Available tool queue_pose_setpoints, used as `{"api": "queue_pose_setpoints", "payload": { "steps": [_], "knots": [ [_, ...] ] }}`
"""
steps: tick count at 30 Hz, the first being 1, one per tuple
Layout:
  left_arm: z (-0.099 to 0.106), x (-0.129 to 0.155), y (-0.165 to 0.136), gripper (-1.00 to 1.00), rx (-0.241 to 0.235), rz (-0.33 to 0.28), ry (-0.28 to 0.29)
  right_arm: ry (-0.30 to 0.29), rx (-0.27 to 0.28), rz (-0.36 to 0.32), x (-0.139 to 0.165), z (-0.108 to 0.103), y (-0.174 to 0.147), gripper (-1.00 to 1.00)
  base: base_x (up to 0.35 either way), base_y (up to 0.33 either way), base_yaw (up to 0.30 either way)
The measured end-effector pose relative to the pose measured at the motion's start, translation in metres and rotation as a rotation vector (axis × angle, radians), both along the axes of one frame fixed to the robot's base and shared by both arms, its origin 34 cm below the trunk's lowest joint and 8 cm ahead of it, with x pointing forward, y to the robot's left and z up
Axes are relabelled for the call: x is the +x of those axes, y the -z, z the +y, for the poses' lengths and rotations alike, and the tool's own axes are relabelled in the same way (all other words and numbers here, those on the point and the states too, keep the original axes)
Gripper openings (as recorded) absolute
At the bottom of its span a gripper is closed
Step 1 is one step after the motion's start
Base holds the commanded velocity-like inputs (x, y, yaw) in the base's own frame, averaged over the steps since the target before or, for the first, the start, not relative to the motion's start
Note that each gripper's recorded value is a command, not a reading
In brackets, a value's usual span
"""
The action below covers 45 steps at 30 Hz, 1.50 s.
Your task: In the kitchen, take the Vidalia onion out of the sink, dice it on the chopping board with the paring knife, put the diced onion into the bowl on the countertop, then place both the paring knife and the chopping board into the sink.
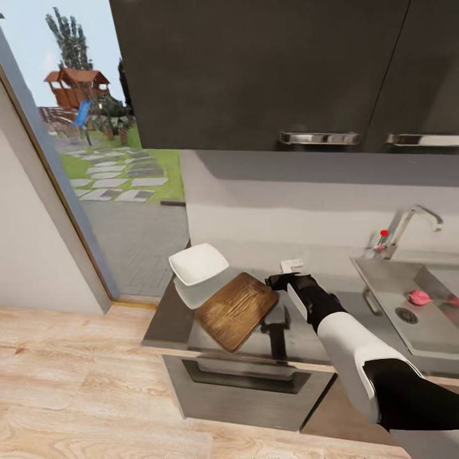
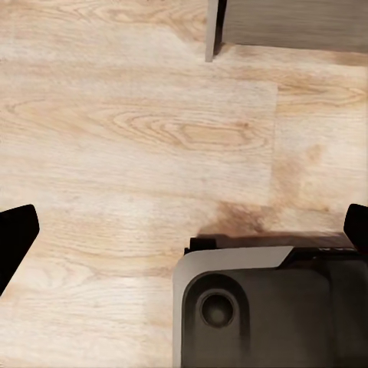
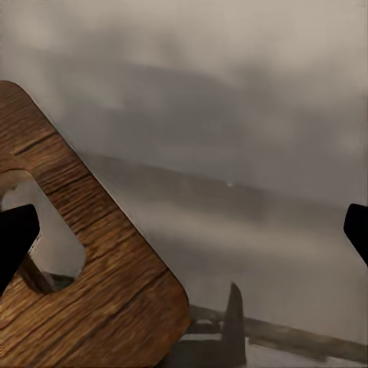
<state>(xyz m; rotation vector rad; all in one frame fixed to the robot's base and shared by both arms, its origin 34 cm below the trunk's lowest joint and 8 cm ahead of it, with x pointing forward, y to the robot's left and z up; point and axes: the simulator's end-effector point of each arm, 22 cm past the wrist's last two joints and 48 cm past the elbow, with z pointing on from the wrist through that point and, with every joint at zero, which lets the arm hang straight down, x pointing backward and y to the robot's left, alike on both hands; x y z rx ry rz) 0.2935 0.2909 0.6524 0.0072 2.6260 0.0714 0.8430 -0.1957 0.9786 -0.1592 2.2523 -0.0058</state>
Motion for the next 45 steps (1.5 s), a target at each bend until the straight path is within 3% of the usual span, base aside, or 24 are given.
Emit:
{"api": "queue_pose_setpoints", "payload": {
  "steps": [13, 31, 45],
  "knots": [
    [0.001, -0.007, 0.004, 1.00, 0.001, 0.020, 0.000, -0.002, 0.002, 0.022, -0.001, 0.002, 0.016, 1.00, 0.069, 0.044, 0.000],
    [0.001, -0.008, 0.004, 1.00, 0.001, 0.024, 0.000, -0.006, 0.007, -0.015, 0.001, 0.003, 0.021, 1.00, 0.000, 0.000, 0.000],
    [0.000, -0.008, 0.004, 1.00, 0.000, 0.024, 0.000, -0.007, 0.007, 0.012, -0.005, 0.003, 0.032, 1.00, 0.000, 0.000, 0.000]
  ]
}}
